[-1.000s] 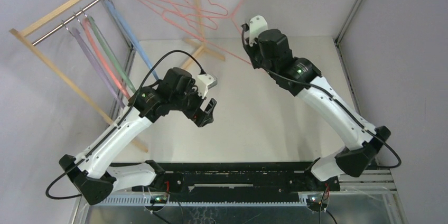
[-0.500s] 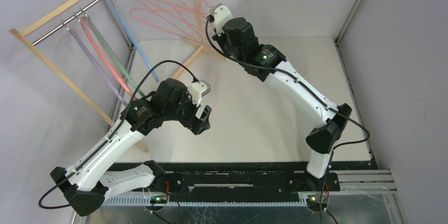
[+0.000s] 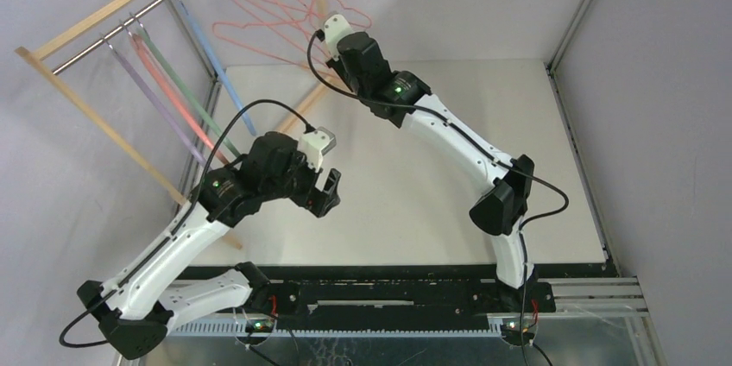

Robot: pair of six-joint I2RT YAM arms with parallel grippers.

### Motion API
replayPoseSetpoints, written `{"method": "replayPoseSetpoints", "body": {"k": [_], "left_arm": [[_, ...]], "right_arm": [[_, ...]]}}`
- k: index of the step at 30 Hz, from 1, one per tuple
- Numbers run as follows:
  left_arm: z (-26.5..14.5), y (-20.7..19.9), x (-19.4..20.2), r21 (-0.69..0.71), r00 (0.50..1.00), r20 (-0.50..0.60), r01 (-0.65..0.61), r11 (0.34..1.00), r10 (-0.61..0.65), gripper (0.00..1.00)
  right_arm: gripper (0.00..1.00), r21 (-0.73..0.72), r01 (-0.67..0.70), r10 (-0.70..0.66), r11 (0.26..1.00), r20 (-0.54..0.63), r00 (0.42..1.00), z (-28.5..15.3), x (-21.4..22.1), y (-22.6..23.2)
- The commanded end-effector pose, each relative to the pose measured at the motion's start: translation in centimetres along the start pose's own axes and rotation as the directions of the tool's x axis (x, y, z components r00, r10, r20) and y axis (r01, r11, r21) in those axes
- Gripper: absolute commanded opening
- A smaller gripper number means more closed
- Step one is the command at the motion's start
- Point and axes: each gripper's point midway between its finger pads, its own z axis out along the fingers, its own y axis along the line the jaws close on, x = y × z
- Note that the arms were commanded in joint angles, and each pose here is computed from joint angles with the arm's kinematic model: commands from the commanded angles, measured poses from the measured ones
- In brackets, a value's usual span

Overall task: Organize the hangers
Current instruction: Pick up the hanger from the clothesline.

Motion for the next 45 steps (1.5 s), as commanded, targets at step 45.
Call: {"method": "replayPoseSetpoints", "body": {"k": [45], "left_arm": [[1.4,-1.3,-23.2,0.160,0.658,0.691,0.263,0.951,-0.298,0.89]], "right_arm": [[0.00,-0.039,-0.375,0.372,0.926,-0.058,0.926,-15.9,7.4,-9.7]]}}
